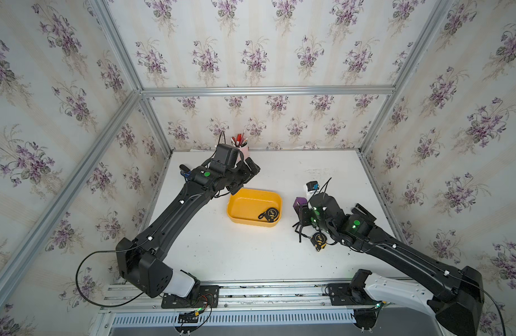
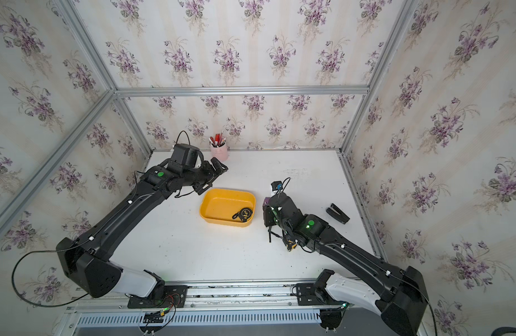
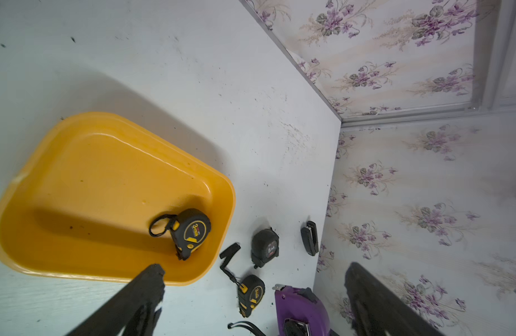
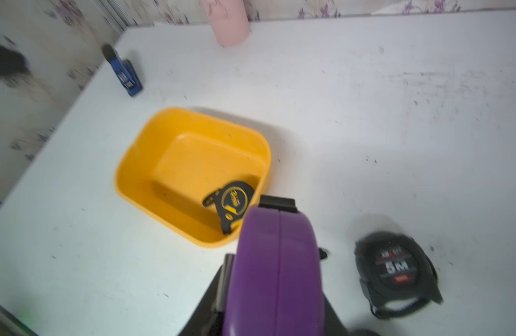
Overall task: Take the tape measure out of the storage box
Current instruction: Place the tape measure at the center of the board.
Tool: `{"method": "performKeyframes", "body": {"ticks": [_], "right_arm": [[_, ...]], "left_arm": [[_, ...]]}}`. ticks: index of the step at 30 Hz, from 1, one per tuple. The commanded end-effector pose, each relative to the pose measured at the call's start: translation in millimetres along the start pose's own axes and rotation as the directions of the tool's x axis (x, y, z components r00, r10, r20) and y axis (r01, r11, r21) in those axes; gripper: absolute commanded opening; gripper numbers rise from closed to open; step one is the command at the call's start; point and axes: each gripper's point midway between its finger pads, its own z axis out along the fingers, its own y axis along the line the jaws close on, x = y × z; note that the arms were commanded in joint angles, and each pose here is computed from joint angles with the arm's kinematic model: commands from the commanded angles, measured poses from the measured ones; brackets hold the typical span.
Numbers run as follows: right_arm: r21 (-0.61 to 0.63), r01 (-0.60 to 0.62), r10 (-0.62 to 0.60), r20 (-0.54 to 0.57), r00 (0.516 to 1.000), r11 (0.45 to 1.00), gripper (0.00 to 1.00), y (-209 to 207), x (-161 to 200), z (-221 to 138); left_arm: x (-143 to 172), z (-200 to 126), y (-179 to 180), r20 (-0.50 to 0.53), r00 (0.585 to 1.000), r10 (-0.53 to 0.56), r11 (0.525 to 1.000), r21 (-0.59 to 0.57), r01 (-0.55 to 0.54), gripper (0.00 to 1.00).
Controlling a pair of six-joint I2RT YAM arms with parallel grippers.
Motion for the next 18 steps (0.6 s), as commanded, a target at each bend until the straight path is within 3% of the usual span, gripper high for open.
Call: {"method": "performKeyframes", "body": {"ticks": [1, 7, 18], "right_arm": [[0.194, 0.037, -0.028, -0.048, 0.998, 0.98, 0.24, -29.8, 18.2, 0.5], [0.332, 0.078, -0.035, -0.134, 0.99, 0.94, 0.24, -38.9, 37.5, 14.9], [0.35, 0.21, -0.095, -0.318, 0.943, 0.913, 0.24, -29.3, 82.1, 49.6]], "left_arm": [[-12.3, -9.8, 14.0, 0.055, 0.993, 0.103, 0.991, -0.088, -0.098, 1.0], [-19.1, -10.1, 17.7, 0.06, 0.989, 0.133, 0.985, -0.124, -0.124, 1.0], [-12.2, -7.9, 30.0, 0.048, 0.991, 0.124, 0.985, -0.129, -0.117, 1.0]]}}
